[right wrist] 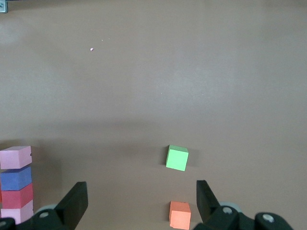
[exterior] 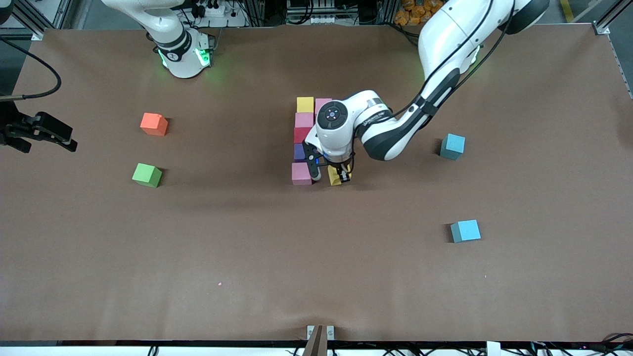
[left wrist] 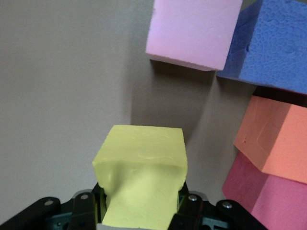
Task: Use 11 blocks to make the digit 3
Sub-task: 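Carry the yellow cube with the left gripper to the light pink cube, then lower the yellow cube beside the light pink cube and open the left gripper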
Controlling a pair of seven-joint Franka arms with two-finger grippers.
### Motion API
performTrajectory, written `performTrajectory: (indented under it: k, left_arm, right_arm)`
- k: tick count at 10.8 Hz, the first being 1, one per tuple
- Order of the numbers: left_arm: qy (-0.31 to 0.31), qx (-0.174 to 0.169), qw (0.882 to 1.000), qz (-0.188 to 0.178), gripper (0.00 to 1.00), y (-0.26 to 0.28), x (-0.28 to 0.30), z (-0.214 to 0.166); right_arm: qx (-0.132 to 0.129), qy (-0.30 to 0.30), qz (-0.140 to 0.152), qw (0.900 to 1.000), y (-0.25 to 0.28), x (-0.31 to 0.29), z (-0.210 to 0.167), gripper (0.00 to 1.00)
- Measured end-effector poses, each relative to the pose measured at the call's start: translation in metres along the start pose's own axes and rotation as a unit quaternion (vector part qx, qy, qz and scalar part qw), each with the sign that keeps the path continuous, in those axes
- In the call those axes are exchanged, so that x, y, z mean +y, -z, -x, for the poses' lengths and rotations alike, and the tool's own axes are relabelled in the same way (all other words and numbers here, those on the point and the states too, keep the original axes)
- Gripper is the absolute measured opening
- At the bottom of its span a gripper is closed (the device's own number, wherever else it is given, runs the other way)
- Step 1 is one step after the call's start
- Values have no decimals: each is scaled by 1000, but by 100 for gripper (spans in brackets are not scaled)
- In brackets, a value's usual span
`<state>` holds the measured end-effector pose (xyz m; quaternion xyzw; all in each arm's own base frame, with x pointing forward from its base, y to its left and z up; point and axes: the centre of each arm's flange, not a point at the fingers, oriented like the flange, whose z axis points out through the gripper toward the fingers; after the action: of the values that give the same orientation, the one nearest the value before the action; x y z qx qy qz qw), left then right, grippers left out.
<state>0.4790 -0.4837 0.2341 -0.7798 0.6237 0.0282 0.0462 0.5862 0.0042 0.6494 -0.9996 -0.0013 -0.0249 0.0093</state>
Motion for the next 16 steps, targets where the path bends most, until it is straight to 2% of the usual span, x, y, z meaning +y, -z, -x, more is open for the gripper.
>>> performTrajectory:
  k: [6,16]
  left_arm:
    - [-24,-10,999,-31,56,-8,24,-33]
    - [-48,-14,998,-42,56,-23,40,-58]
  right_arm:
    - [0,0,0,1000,0,0,0,100]
    - [1,-4,0,1000,1,2,0,100]
